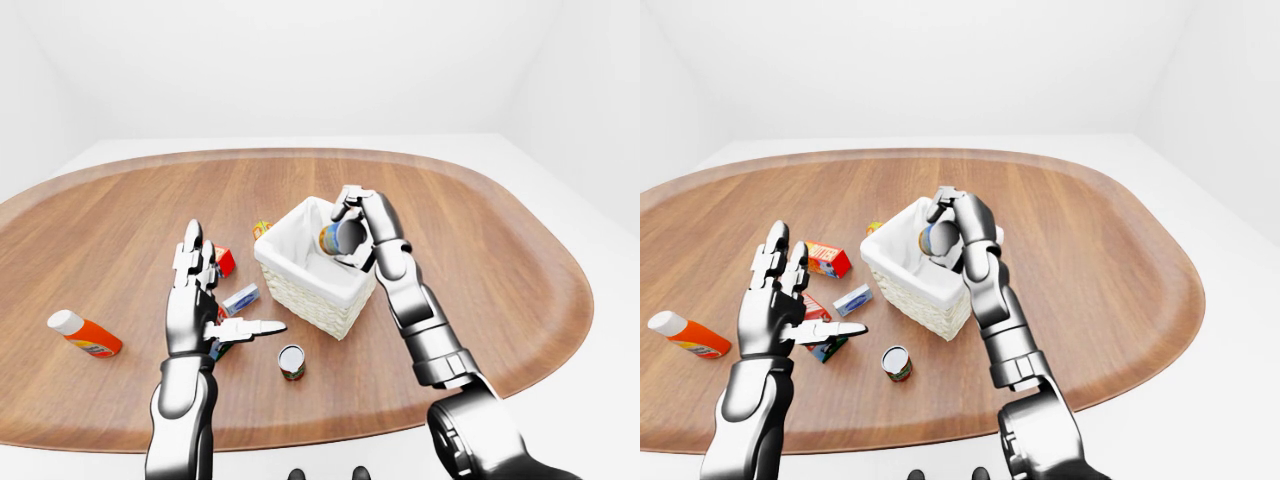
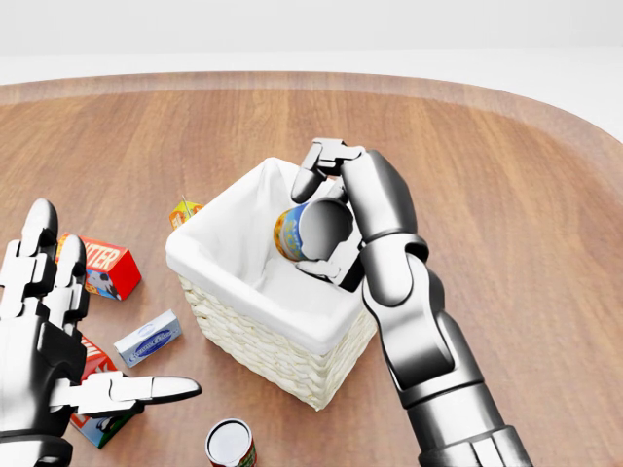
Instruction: Pick up the alphabet soup, and put it in the basket.
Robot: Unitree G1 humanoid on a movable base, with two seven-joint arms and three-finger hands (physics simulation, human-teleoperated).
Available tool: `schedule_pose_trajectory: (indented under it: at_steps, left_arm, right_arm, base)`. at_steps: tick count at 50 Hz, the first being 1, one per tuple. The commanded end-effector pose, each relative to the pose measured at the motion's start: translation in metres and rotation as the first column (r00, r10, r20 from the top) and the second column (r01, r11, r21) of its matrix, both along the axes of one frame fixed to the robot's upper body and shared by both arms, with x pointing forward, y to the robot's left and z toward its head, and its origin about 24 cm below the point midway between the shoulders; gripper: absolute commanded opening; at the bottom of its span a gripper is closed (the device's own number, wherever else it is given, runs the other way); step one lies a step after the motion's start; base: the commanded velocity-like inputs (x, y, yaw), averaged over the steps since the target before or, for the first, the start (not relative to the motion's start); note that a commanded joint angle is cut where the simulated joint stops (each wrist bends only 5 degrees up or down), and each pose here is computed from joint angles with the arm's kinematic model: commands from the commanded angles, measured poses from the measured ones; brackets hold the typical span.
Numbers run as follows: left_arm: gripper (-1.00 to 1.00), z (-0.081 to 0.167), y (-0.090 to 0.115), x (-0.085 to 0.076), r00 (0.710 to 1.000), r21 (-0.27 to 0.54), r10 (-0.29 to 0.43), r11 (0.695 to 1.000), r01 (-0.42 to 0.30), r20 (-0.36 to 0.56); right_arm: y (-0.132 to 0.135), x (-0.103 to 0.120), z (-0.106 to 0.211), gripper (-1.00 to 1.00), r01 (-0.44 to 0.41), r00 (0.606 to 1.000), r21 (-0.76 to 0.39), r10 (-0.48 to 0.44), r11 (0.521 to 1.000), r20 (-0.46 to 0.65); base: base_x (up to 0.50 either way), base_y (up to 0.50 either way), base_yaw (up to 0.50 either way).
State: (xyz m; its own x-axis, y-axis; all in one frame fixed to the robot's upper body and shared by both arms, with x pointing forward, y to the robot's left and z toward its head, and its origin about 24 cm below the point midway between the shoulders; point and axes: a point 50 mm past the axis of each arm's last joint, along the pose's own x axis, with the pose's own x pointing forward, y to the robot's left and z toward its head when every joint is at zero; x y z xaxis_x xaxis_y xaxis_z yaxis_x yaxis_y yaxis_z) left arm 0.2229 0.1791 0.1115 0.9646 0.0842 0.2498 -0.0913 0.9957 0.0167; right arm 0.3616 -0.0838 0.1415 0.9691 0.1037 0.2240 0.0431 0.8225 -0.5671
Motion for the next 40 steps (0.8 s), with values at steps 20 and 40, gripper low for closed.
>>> schedule_pose_trajectory:
  at_steps: [20,40]
  left_arm:
    - [1.00,-0.003,-0.001,0.001,1.000,0.002,-0.003,1.000,0.003,-0.011]
    - [1.00,-0.003,-0.001,0.001,1.000,0.000,-0.004,1.000,0.004,-0.011]
  right_arm:
    - [0.007,0.019,-0.013,-1.00,0.041,0.997,-0.219,-0.054,0.975,-0.052]
    - [0.020,0.023,-0.024,-1.00,0.052,0.994,-0.277,-0.075,0.960,-0.074]
  base:
    - [0.00,0.00,0.00]
    - [0.00,0.00,0.00]
